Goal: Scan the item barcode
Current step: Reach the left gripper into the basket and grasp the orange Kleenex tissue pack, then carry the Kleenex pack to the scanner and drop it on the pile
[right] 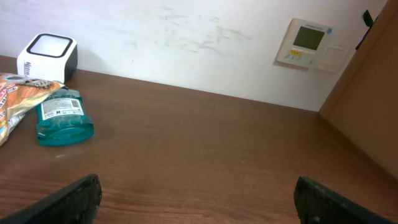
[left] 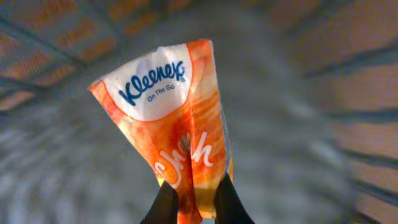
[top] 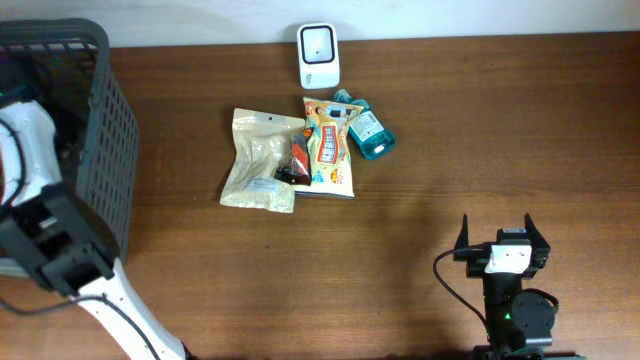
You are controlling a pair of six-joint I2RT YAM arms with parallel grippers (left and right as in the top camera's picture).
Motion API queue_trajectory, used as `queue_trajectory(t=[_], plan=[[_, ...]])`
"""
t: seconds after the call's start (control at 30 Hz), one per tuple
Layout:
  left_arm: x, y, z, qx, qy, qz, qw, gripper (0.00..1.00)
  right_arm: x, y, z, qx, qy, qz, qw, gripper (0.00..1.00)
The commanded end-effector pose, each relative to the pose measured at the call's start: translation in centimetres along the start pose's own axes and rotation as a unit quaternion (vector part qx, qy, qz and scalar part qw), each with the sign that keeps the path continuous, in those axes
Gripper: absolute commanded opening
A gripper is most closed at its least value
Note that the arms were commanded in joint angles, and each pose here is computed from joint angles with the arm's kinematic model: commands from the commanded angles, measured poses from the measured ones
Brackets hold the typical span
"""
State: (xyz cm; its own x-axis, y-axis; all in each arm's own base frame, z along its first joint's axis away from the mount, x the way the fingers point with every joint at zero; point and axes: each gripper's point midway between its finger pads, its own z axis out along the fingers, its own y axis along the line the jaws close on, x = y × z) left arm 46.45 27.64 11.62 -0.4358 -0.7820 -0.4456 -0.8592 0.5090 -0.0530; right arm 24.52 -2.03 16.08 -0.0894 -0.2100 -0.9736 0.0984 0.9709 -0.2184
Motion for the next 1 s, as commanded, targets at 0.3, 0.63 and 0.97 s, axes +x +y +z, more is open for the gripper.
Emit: queue_trajectory(t=[0.3,0.63,0.97], plan=[[1.4,-4.4,-33.1,0.359,-0.091,0.036,0.928,0.00,0.4,0.0,0.0,0.004,0.004,0.000,1.000,0.98],[18.1,-13.3,-37.1,0.395,-0.004,0.269,0.878,0.00,0.4,0.0,0.0,0.004,0.004,0.000,1.000,0.98],[30.6,-20.6,-23.9,0.212,0.023,0.425,0.880,0.00,0.4,0.0,0.0,0.004,0.004,0.000,1.000,0.98]])
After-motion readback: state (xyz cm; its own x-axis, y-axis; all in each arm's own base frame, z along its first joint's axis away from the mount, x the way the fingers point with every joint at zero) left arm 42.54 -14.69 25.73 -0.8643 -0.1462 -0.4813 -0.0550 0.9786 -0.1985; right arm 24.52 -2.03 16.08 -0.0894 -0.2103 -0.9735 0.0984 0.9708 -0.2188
